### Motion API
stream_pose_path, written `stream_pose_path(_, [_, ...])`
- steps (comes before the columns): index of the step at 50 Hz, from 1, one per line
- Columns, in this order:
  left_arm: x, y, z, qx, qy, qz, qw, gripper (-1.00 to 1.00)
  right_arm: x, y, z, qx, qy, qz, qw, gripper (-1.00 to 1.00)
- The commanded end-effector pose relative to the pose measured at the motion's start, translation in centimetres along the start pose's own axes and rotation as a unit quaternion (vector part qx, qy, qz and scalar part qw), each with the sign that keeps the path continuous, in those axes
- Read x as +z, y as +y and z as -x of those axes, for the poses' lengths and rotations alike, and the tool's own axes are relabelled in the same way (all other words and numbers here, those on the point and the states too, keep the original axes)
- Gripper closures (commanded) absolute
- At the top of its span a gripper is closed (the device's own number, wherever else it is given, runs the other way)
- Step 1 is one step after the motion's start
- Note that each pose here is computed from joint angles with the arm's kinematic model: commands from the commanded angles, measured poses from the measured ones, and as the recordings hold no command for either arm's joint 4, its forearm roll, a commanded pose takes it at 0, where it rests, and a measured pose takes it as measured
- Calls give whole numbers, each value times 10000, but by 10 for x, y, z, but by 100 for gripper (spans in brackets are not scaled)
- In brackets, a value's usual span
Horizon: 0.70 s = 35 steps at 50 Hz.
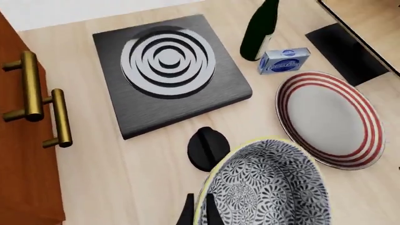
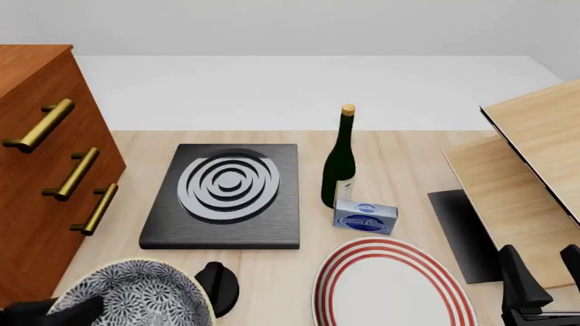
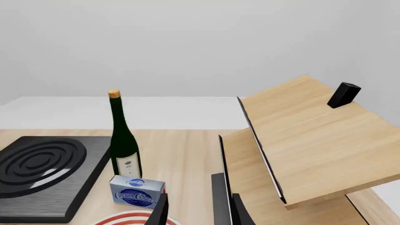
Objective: Pick up the akita bowl and put it on the plate.
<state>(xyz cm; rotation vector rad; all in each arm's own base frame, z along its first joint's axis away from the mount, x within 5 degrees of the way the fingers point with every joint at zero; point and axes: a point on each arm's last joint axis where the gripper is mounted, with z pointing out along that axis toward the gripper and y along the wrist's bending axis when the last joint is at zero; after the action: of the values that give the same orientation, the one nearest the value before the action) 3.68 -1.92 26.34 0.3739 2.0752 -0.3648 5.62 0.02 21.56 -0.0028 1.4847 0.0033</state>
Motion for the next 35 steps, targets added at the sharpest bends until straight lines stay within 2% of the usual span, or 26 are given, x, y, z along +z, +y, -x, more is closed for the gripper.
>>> stream_pose_path(1, [11, -9, 38, -252, -273, -337, 9987, 100, 0, 0, 0, 1, 3, -1, 10000, -100])
stream_pose_path(5, [27, -16, 55, -291, -280, -507, 9979, 100, 0, 0, 0, 2, 3, 1, 10000, -100])
stream_pose_path(7, [29, -24, 65, -373, -321, -775, 9958, 100, 0, 0, 0, 0, -3, 0, 10000, -100])
stream_pose_path(12, [39, -29, 85, -337, -361, -750, 9960, 100, 0, 0, 0, 1, 3, 0, 10000, -100])
stream_pose_path(13, [40, -35, 89, -288, -339, -958, 9944, 100, 0, 0, 0, -2, -4, -1, 10000, -100])
stream_pose_path(19, [57, -49, 97, -353, -225, -1197, 9919, 100, 0, 0, 0, 1, 3, 0, 10000, -100])
stream_pose_path(20, [64, -51, 97, -491, -122, -1210, 9914, 100, 0, 0, 0, 0, 0, 1, 10000, -100])
stream_pose_path(21, [64, -53, 98, -458, -134, -1254, 9910, 100, 0, 0, 0, 1, 3, 1, 10000, -100])
stream_pose_path(22, [68, -58, 99, -271, -71, -1328, 9907, 100, 0, 0, 0, 2, 3, 0, 10000, -100])
stream_pose_path(28, [94, -80, 98, -193, 376, -1540, 9872, 100, 0, 0, 0, 1, 3, 1, 10000, -100])
stream_pose_path(29, [96, -88, 97, -370, 515, -1640, 9844, 100, 0, 0, 0, 0, 1, 0, 10000, -100])
stream_pose_path(31, [100, -93, 98, -381, 606, -1669, 9834, 100, 0, 0, 0, -1, -3, -1, 10000, -100])
stream_pose_path(34, [107, -104, 97, -367, 812, -1748, 9806, 100, 0, 0, 0, 1, 1, -1, 10000, -100])
stream_pose_path(35, [110, -105, 101, -223, 829, -1724, 9813, 100, 0, 0, 0, 1, 3, 1, 10000, -100])
